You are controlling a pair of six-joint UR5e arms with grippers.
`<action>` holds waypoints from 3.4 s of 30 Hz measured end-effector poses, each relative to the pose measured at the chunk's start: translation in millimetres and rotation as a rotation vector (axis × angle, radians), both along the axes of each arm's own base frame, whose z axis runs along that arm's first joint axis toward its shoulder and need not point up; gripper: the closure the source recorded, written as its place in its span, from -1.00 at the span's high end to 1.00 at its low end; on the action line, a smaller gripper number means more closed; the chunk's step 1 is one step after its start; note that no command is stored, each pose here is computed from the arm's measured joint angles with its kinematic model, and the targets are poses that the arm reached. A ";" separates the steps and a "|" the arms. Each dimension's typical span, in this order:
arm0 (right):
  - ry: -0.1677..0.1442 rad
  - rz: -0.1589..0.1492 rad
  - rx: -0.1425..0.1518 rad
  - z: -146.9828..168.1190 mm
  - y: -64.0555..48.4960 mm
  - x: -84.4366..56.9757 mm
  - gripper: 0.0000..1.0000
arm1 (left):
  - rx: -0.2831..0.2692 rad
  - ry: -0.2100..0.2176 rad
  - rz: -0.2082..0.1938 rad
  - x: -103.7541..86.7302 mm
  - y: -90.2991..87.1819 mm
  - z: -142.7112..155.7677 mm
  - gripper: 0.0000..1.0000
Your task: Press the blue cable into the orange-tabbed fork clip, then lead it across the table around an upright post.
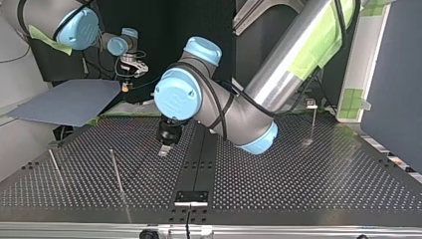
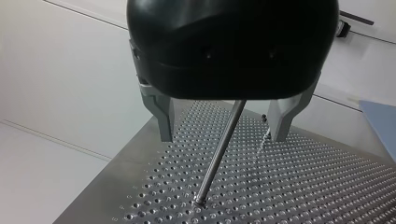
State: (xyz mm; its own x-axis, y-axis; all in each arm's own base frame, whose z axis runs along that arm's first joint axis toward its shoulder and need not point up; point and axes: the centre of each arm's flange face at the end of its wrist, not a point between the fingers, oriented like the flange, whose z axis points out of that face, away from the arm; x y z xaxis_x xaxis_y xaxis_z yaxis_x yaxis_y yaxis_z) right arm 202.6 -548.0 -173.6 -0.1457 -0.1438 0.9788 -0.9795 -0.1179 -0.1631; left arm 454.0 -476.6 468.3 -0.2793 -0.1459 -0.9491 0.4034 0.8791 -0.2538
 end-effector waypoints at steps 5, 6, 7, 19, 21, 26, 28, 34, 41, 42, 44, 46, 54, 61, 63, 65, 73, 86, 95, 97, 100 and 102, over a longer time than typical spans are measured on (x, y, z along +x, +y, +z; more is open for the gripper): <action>0.000 0.000 -0.001 0.5 -0.3 0.0 -1.00 | 0.000 0.000 -0.005 -0.1 -0.4 0.0 0.97; 0.000 0.000 -0.001 0.6 -0.4 0.0 -1.00 | 0.000 0.000 -0.005 -0.1 -0.4 0.0 0.97; 0.000 0.000 -0.001 0.7 -0.4 0.1 -1.00 | 0.000 0.000 -0.006 -0.2 -0.4 0.0 0.97; 0.005 0.032 0.027 36.8 1.0 8.8 -1.00 | 0.010 -0.004 -0.004 -0.4 -0.1 -0.1 0.97; -0.002 0.026 0.036 45.0 1.6 8.9 -1.00 | 0.015 -0.004 -0.004 -0.5 0.1 -0.1 0.97; -0.025 0.023 0.045 67.8 -2.9 11.5 -1.00 | 0.024 -0.005 0.002 -0.5 0.9 -0.2 0.97; -0.043 0.022 0.048 78.7 -5.7 12.8 -1.00 | 0.028 -0.007 0.009 -0.2 1.6 -0.3 0.97; -0.100 0.035 0.051 108.6 -15.3 17.7 -1.00 | 0.033 -0.010 0.017 0.3 2.4 -0.2 0.97; -0.169 0.060 0.054 149.5 -25.0 26.0 -1.00 | 0.041 -0.014 0.015 0.2 2.4 -0.3 0.97; -0.175 0.062 0.054 157.1 -26.1 27.3 -1.00 | 0.043 -0.014 0.015 0.1 2.3 -0.4 0.97; -0.182 0.065 0.052 169.0 -28.5 29.1 -1.00 | 0.046 -0.016 0.014 0.2 2.4 -0.4 0.97; -0.185 0.068 0.045 183.6 -32.6 30.9 -1.00 | 0.050 -0.018 0.013 0.2 2.4 -0.4 0.97; -0.196 0.081 0.003 246.9 -50.7 37.9 -1.00 | 0.060 -0.023 0.010 -0.1 2.1 -0.5 0.97; -0.199 0.096 -0.018 298.1 -53.5 45.0 -1.00 | 0.063 -0.025 0.008 -0.9 1.4 -0.4 0.97; -0.200 0.101 -0.023 311.2 -53.3 46.9 -1.00 | 0.063 -0.025 0.008 -0.6 1.6 -0.3 0.97; -0.201 0.105 -0.030 323.9 -53.7 49.0 -1.00 | 0.063 -0.025 0.008 -0.6 1.7 -0.4 0.97; -0.207 0.122 -0.068 381.3 -55.3 56.9 -1.00 | 0.064 -0.025 0.009 -0.3 1.9 -0.4 0.97; -0.213 0.115 -0.084 460.9 -35.3 51.7 -1.00 | 0.062 -0.025 0.012 0.6 2.7 -0.2 0.97; -0.218 0.089 -0.085 507.5 -14.5 43.4 -1.00 | 0.062 -0.026 0.016 2.6 4.5 -0.2 0.97; -0.218 0.086 -0.085 516.9 -9.3 42.1 -1.00 | 0.062 -0.025 0.017 2.9 4.7 -0.4 0.97; -0.219 0.081 -0.091 530.7 -1.9 40.1 -1.00 | 0.062 -0.025 0.017 2.9 4.7 -0.4 0.97; -0.221 0.080 -0.106 542.6 3.0 38.7 -1.00 | 0.062 -0.025 0.017 2.8 4.8 -0.4 0.97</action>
State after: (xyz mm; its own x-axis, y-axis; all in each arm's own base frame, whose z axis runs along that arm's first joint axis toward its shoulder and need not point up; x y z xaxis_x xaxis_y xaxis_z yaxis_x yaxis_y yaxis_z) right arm 241.3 -545.0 369.1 -0.3500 -0.0621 0.9347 -0.9084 -0.2210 -0.3548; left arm 456.8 -471.9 467.9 -0.2535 -0.0911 -0.9630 0.3940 0.8995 -0.1888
